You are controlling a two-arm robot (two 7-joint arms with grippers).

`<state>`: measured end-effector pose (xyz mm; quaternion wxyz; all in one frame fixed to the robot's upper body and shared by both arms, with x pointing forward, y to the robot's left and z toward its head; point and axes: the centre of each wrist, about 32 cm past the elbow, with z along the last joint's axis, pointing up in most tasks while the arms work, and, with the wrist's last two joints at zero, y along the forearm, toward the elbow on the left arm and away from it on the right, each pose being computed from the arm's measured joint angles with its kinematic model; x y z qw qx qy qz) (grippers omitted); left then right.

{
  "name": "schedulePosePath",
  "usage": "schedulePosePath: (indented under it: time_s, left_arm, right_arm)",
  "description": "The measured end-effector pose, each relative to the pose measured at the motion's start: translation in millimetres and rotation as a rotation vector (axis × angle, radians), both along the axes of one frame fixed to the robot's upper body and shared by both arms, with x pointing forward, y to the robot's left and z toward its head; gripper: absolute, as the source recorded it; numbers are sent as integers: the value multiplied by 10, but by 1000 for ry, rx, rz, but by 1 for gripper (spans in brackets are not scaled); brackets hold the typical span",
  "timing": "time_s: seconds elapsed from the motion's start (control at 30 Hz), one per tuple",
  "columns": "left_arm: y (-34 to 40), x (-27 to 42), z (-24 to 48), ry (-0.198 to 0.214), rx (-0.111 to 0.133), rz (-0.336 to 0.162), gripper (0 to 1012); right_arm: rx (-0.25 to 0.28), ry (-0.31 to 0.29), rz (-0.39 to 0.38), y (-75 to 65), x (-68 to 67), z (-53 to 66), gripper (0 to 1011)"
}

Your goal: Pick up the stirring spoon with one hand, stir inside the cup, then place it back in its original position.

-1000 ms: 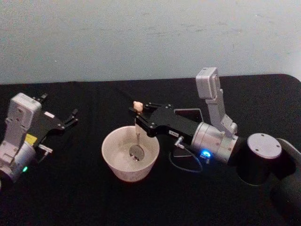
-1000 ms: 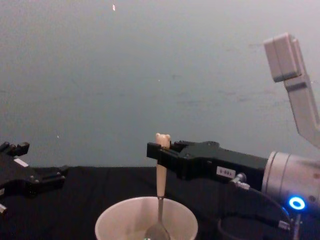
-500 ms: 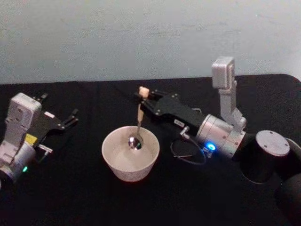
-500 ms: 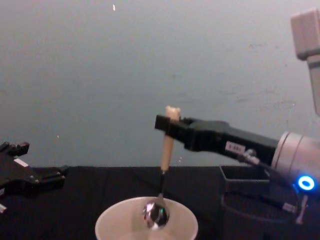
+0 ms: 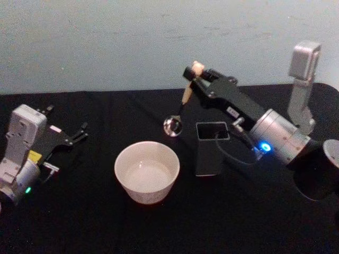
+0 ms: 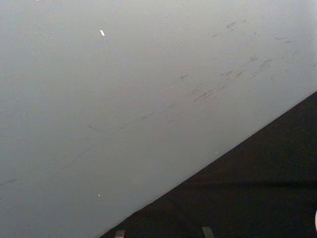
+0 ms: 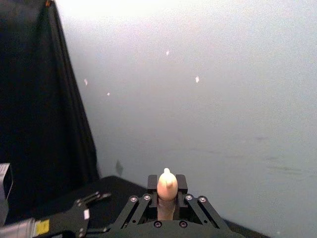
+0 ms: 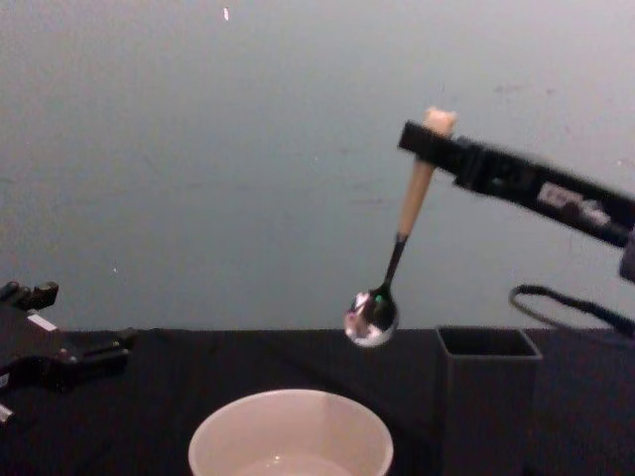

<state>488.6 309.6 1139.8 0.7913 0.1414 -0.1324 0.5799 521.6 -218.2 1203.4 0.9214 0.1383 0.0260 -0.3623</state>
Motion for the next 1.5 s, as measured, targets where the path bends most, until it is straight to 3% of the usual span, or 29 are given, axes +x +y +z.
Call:
schedulePosePath:
  time_s: [0.23, 0.5, 0.83, 1.5]
  left_arm:
    - [0, 0, 0, 0, 0, 0, 1001]
    - [0, 0, 0, 0, 0, 0, 1001]
    - [0, 0, 0, 0, 0, 0, 1001]
    - [0, 0, 0, 0, 0, 0, 1002]
  right_arm:
    - [25, -26, -44, -165, -97, 105, 212]
    - [19, -37, -84, -326, -220, 152, 212]
    - [6, -15, -114, -395, -278, 95, 212]
    - [-41, 24, -147, -432, -226, -39, 212]
